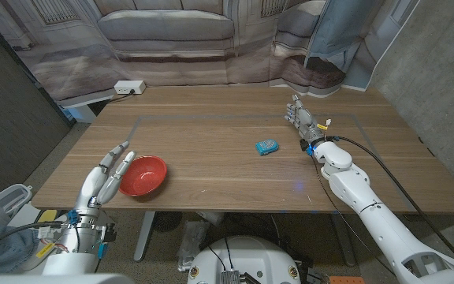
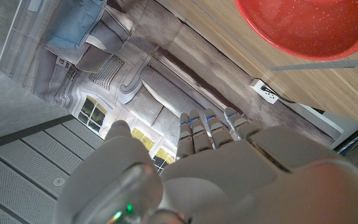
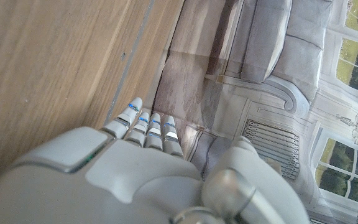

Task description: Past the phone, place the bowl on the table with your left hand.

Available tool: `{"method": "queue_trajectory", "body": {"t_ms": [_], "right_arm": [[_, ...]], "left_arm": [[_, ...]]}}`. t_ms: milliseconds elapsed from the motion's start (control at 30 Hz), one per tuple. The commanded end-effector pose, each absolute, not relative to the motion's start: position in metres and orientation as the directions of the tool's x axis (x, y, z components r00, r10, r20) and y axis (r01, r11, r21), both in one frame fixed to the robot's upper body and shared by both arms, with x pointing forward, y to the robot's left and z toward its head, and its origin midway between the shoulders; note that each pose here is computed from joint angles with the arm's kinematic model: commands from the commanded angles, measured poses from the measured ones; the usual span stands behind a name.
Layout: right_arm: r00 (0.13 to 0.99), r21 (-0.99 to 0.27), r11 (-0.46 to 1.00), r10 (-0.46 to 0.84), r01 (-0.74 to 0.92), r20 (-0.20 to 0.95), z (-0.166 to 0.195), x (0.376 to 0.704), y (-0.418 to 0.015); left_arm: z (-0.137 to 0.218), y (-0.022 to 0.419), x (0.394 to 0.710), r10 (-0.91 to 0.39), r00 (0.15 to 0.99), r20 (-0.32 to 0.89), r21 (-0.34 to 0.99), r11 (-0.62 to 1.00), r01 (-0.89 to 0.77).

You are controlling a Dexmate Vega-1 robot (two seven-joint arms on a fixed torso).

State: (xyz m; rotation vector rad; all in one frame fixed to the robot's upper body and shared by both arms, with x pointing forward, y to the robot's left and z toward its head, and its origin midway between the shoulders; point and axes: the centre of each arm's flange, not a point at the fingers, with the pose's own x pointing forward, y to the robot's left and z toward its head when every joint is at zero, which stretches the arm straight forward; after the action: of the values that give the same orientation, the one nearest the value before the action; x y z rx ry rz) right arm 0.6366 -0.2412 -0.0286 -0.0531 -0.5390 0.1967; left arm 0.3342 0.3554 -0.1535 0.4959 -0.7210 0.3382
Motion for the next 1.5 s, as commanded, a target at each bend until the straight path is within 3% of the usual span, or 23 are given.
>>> {"method": "queue_trajectory", "body": {"t_ms": [33, 1500], "right_arm": [[0.835, -0.099, 0.979, 0.204, -0.179, 0.510, -0.026, 0.636, -0.241], [0.829, -0.090, 0.977, 0.212, -0.194, 0.517, -0.030, 0.632, -0.250]], "left_arm": [[-0.157, 0.353, 0.328, 0.154, 0.695, 0.702, 0.329, 0.795, -0.509], [-0.153, 0.334, 0.314, 0.196, 0.762, 0.617, 0.477, 0.678, -0.560]]}}
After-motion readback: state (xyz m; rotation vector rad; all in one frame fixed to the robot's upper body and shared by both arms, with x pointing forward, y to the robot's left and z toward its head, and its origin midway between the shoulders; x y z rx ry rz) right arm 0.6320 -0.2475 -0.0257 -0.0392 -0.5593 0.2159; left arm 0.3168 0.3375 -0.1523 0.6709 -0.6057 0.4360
